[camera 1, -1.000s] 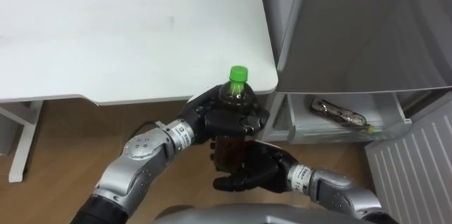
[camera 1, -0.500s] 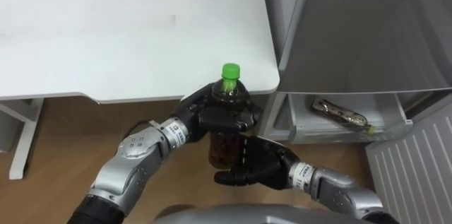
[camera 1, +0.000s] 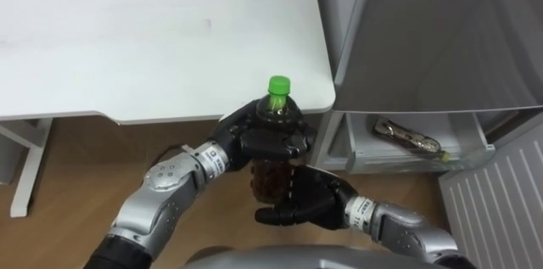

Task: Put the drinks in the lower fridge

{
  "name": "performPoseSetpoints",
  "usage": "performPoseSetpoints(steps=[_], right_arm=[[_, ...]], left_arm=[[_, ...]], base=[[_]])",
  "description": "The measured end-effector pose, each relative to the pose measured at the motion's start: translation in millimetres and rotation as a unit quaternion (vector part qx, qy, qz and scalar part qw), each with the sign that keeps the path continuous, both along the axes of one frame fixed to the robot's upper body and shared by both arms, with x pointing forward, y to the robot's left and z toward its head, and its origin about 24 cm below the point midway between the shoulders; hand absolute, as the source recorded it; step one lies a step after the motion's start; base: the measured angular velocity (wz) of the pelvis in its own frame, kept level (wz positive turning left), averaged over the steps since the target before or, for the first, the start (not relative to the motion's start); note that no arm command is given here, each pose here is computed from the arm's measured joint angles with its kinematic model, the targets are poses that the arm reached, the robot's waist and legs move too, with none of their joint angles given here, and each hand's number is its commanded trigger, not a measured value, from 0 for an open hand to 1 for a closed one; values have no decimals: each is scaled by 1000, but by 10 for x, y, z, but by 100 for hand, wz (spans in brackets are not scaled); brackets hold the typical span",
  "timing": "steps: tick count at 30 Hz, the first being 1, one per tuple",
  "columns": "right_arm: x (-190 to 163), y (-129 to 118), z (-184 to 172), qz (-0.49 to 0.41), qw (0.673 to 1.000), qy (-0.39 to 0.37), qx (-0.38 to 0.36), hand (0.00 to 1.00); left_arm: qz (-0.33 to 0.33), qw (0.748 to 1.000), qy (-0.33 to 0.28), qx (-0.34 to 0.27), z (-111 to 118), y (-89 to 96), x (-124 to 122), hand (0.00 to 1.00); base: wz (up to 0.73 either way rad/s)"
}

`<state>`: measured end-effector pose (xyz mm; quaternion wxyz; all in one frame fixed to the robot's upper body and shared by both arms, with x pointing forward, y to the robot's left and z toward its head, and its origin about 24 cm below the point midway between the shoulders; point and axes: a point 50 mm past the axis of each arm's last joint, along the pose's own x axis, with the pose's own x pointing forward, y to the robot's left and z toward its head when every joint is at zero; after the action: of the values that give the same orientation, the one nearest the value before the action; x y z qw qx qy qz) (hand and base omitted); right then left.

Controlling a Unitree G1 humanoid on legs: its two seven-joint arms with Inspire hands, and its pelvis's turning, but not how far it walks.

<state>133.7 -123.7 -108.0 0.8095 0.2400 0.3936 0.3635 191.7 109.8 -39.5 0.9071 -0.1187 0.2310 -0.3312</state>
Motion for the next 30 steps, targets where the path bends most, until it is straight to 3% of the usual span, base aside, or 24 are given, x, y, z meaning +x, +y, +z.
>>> performPoseSetpoints(steps=[3,5,8,9,30], right_arm=[[-30,18,-12,5,1000,7,0,0],[-48,17,-19,4,1000,10,0,9],[-57,14,-23,3,1000,11,-1,61],[-56,15,-24,2,1000,11,-2,100],[-67,71,-46,-4,1000,16,-19,100]], left_arm=[[0,1000,6,3,-24,4,-34,100],[-3,1000,9,5,-32,0,-40,100],[-5,1000,11,6,-37,-7,-47,100],[-5,1000,11,6,-37,-8,-48,100],[-41,999,19,-8,-55,-143,-119,100]], base=[[1],[2],[0],[0],[0]])
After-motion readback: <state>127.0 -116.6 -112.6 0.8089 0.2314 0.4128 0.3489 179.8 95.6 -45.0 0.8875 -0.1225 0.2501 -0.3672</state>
